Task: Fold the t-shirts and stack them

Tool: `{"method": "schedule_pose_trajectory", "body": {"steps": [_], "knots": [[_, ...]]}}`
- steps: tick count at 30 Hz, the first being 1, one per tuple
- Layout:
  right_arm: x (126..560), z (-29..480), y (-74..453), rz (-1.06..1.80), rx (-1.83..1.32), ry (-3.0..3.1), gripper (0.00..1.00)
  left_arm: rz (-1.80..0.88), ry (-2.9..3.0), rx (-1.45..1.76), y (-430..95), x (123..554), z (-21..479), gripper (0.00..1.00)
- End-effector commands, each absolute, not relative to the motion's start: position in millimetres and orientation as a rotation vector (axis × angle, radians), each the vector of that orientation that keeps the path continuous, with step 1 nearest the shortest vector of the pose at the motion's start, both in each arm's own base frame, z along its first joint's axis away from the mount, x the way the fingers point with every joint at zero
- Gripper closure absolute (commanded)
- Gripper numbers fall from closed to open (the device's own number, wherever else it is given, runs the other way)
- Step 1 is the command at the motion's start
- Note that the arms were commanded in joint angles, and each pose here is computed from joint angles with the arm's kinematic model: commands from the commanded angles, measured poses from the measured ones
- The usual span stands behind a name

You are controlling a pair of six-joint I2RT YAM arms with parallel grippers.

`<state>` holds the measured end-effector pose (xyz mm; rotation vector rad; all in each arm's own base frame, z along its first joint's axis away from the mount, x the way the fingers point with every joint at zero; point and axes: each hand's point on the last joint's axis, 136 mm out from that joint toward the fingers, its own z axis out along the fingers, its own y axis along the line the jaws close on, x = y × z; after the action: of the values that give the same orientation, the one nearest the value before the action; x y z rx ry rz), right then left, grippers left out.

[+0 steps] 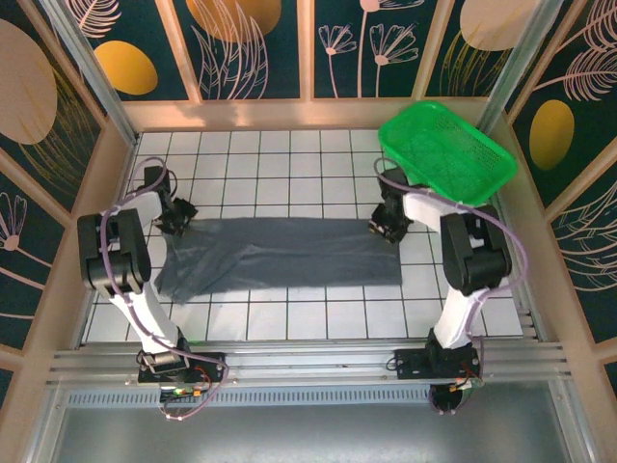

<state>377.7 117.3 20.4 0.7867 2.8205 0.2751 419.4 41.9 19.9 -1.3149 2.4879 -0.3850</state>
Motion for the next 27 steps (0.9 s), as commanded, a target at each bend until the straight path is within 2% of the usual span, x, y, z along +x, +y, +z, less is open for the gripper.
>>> {"method": "schedule_pose_trajectory", "body": {"steps": [1, 5, 9, 14, 20, 27], "knots": [[401, -2, 106, 0.157, 0.626, 2.893, 0.54, -0.396, 2.531, -1.15, 48, 450, 12, 0.54], [453, 47, 138, 0.323, 0.38, 2.776, 0.47, -0.5, 2.413, -1.003, 39, 478, 70, 0.46], [465, 104, 176, 0.459, 0.185, 2.657, 0.42, -0.617, 2.379, -0.774, 1, 469, 114, 0.45], [440, 131, 215, 0.673, 0.109, 2.614, 0.4, -0.821, 2.456, -0.63, -49, 438, 96, 0.49], [413, 143, 246, 0.865, 0.059, 2.603, 0.39, -0.796, 2.559, -0.591, -62, 427, 62, 0.51], [405, 150, 250, 0.897, 0.081, 2.597, 0.39, -0.756, 2.641, -0.541, -69, 410, 36, 0.51]]}}
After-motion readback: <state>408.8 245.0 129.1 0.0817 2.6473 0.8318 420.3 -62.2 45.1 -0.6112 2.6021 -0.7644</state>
